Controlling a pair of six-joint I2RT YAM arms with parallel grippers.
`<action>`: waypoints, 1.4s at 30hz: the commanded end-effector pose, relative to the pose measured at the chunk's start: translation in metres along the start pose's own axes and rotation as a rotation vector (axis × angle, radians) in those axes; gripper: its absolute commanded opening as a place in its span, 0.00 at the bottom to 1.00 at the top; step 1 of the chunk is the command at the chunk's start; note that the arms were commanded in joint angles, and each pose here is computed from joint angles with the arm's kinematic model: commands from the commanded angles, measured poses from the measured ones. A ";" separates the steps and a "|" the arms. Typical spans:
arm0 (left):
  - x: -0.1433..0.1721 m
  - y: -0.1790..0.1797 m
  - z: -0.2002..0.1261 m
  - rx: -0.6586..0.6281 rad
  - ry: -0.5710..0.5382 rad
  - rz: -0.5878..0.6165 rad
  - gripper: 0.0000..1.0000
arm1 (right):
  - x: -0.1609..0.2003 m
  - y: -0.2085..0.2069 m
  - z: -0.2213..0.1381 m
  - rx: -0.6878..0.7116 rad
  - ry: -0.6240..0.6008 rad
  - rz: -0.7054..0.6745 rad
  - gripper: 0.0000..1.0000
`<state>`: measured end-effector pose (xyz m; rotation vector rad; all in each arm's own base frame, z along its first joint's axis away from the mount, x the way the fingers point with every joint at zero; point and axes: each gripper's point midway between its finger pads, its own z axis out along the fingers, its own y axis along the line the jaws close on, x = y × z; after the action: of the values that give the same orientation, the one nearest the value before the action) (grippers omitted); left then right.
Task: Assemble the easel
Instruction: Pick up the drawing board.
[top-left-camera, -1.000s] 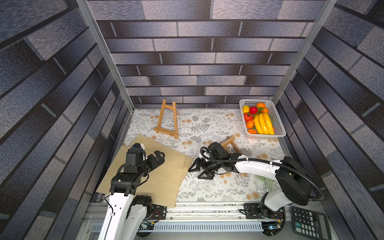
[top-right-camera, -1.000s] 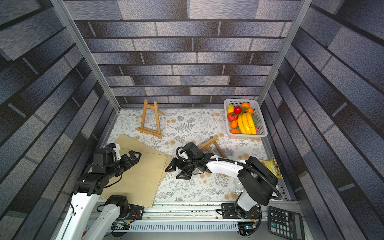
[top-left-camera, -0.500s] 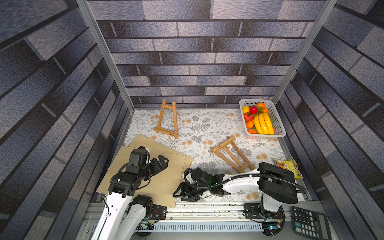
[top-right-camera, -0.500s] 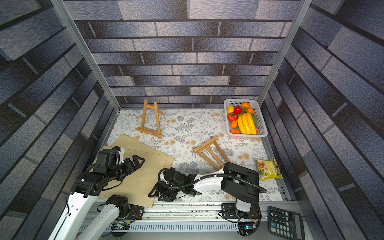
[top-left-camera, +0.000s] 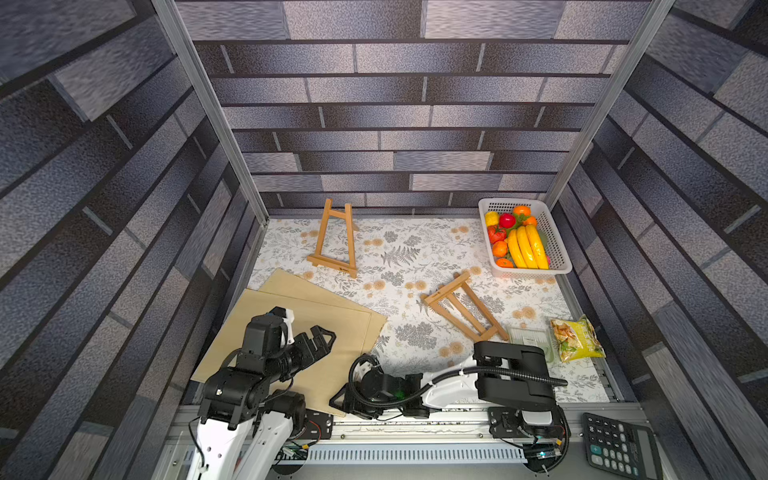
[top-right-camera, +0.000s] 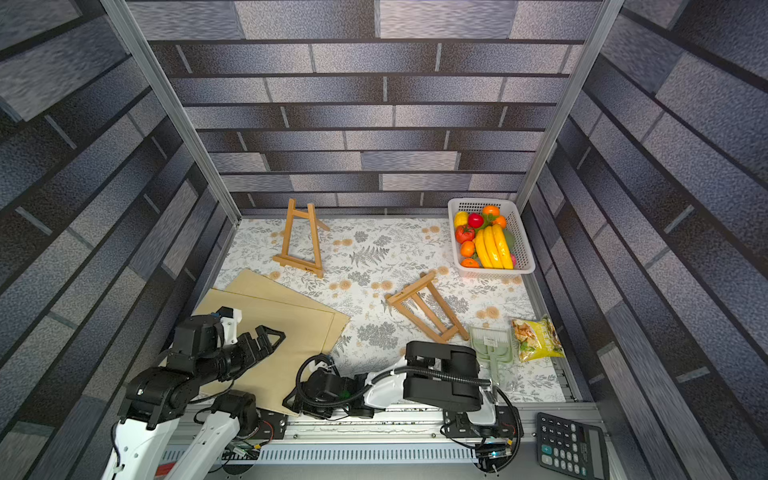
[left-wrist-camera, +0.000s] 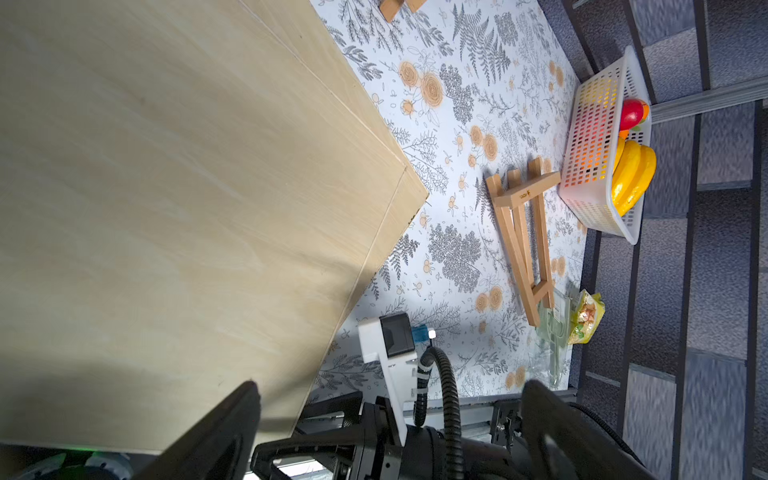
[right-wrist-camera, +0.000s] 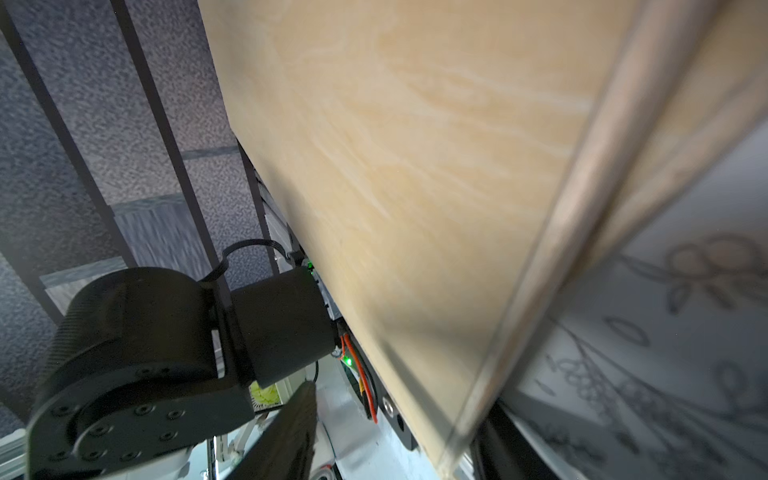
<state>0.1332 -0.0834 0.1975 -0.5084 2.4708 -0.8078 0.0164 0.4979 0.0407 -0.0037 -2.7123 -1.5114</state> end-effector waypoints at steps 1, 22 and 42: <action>0.007 -0.005 -0.012 0.026 0.008 0.006 1.00 | -0.008 0.009 0.005 -0.049 -0.098 -0.019 0.52; 0.015 0.002 -0.015 -0.004 0.033 0.064 1.00 | -0.008 0.089 -0.020 -0.316 -0.177 -0.130 0.35; 0.010 -0.001 -0.007 0.004 0.042 0.048 1.00 | -0.039 0.095 -0.034 -0.369 -0.263 -0.102 0.34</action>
<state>0.1175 -0.0838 0.1977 -0.4423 2.5132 -0.8000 0.0378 0.5073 0.0993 -0.0013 -2.7427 -1.8877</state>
